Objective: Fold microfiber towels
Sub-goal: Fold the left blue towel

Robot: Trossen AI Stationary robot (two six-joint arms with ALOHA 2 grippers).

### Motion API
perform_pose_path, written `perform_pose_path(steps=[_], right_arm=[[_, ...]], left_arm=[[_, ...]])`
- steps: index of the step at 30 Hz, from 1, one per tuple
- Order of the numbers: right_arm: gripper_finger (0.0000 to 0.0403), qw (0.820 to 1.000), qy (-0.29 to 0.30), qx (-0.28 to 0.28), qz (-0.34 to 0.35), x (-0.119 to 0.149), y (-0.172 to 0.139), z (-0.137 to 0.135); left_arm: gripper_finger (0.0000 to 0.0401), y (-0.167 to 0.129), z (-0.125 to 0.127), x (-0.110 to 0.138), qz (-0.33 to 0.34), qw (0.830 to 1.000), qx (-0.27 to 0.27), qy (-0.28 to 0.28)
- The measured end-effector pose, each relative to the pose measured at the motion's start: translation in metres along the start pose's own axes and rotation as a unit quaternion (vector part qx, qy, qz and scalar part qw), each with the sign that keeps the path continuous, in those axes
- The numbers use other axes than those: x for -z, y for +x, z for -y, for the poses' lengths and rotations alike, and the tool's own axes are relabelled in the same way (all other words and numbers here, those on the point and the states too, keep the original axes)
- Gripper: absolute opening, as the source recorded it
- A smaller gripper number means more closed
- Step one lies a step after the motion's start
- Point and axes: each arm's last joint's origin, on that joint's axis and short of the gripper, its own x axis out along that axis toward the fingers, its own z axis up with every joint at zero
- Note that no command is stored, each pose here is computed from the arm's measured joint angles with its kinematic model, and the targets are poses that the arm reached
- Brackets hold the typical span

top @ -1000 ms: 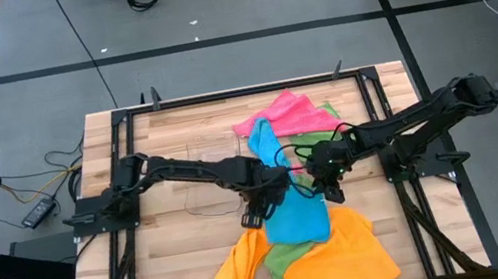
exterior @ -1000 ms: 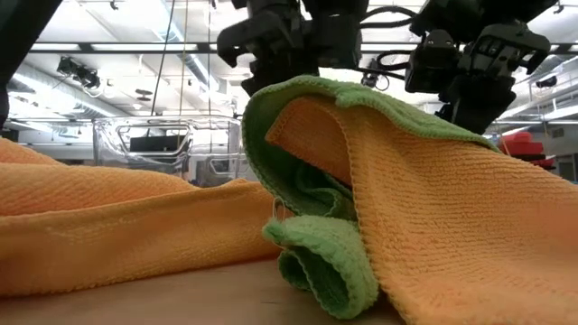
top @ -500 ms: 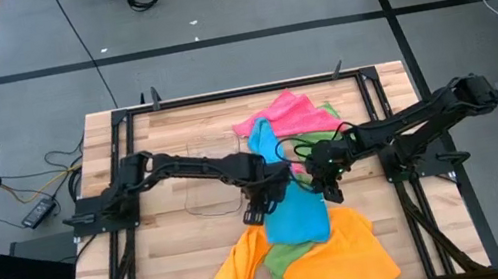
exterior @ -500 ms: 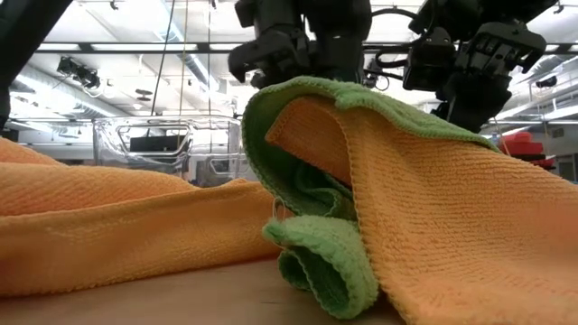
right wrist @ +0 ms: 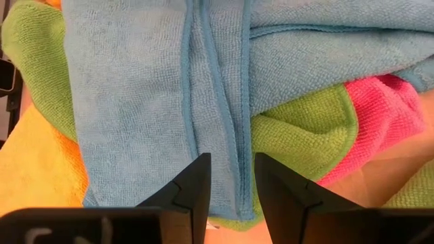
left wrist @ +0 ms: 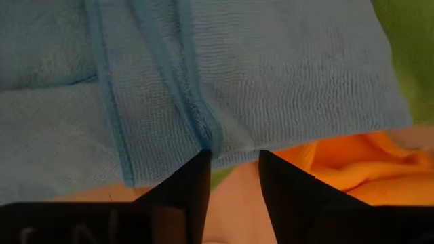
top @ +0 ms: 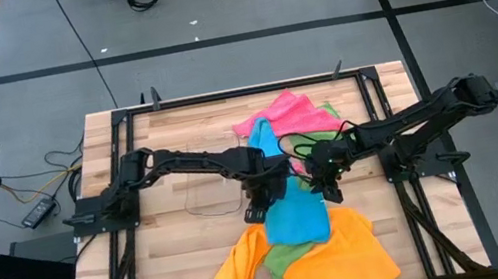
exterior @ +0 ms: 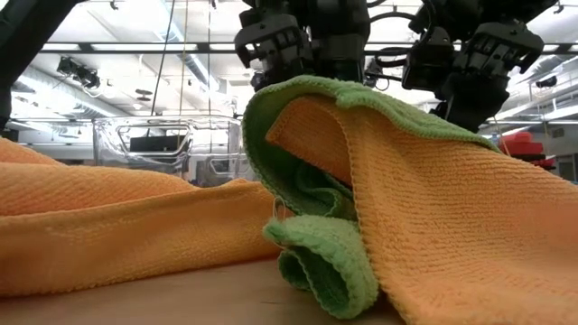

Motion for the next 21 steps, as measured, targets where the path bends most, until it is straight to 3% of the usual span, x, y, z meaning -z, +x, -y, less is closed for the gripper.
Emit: perform_pose_path(steps=[6, 14, 21], right_arm=[[0.0123, 1.0, -0.002, 0.001, 0.003, -0.0005, 0.0, 0.0], [0.0123, 1.0, -0.001, 0.004, 0.006, -0.0009, 0.0, 0.0001], [0.0123, 1.0, -0.001, 0.004, 0.006, -0.0008, 0.0, 0.0]], left_arm=[[0.0117, -0.0016, -0.0028, 0.0003, 0.007, 0.999, 0.027, -0.026], [0.0111, -0.0016, -0.0068, -0.0009, 0.005, 0.999, -0.039, -0.02], [0.011, -0.0006, -0.0033, -0.0024, 0.012, 1.0, -0.022, -0.019]])
